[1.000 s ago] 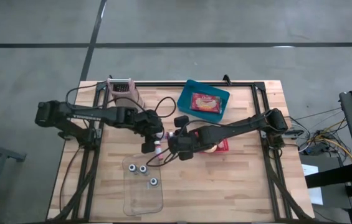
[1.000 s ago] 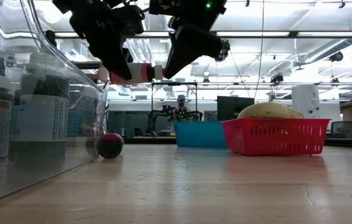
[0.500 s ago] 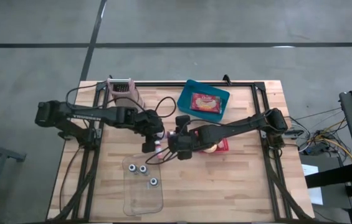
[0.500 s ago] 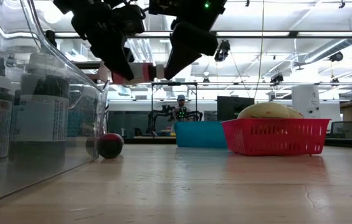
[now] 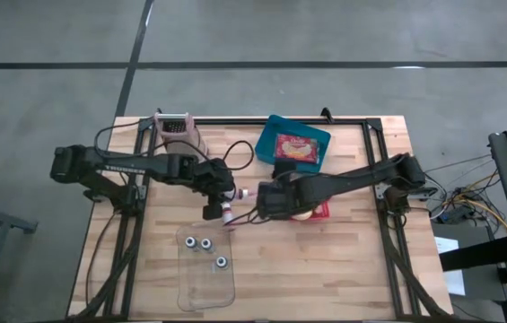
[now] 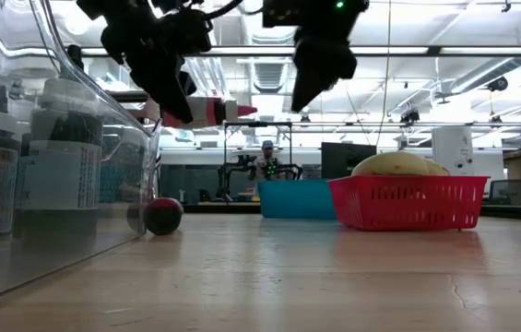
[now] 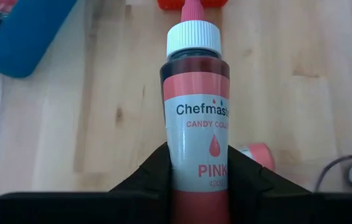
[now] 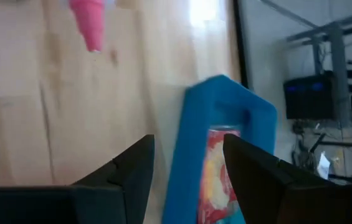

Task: Pick & Place Food Item
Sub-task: Put the top pink food coloring bottle into the transparent bin

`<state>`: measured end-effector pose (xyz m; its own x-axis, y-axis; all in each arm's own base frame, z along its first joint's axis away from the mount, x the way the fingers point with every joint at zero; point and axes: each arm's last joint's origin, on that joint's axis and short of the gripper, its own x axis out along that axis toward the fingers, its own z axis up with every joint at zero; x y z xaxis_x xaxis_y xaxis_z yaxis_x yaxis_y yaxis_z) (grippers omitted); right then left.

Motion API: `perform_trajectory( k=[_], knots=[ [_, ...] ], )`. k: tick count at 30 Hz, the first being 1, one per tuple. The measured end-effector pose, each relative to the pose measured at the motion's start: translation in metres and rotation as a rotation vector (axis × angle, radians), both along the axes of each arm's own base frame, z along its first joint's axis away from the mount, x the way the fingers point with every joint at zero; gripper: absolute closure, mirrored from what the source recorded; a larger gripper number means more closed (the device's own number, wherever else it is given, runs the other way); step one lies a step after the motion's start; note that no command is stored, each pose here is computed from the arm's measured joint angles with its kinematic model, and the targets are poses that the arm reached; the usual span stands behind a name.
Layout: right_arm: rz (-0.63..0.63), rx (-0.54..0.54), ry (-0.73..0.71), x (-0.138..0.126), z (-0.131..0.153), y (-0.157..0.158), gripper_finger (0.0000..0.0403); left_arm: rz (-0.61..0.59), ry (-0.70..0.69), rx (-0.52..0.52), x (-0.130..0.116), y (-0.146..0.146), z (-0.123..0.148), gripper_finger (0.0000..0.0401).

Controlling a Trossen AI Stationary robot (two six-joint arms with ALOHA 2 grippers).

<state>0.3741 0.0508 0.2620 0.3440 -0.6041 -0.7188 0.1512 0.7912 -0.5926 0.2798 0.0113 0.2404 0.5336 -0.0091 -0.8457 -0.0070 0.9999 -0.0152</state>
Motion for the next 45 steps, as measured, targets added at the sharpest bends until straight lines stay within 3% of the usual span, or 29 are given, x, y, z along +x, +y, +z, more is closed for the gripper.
perform_trajectory(
  k=[6,14,20,25,31,38,45],
  knots=[
    [-0.013,0.028,-0.179,-0.03,0.018,0.002,0.0218,0.022,-0.078,0.065,-0.008,0.001,0.007,0.0302],
    [0.167,0.103,-0.515,-0.063,0.009,0.011,0.0218,-0.012,-0.461,0.084,-0.038,-0.001,0.009,0.0304],
    [0.271,0.143,-0.708,-0.078,-0.009,0.01,0.022,-0.004,-0.761,0.05,-0.073,-0.006,-0.016,0.0304],
    [0.428,0.244,-0.855,-0.078,-0.015,0.014,0.022,0.014,-0.988,-0.001,-0.101,-0.01,-0.039,0.0304],
    [0.508,0.297,-0.9,-0.074,-0.011,0.018,0.022,0.015,-1.172,-0.015,-0.131,-0.021,-0.063,0.0304],
    [0.507,0.302,-0.918,-0.071,-0.003,0.018,0.022,-0.031,-1.181,0.108,-0.135,-0.047,-0.057,0.0304],
    [0.472,0.357,-0.724,-0.062,0.017,0.014,0.022,-0.006,-1.151,0.232,-0.136,-0.068,-0.047,0.0304]
  ],
)
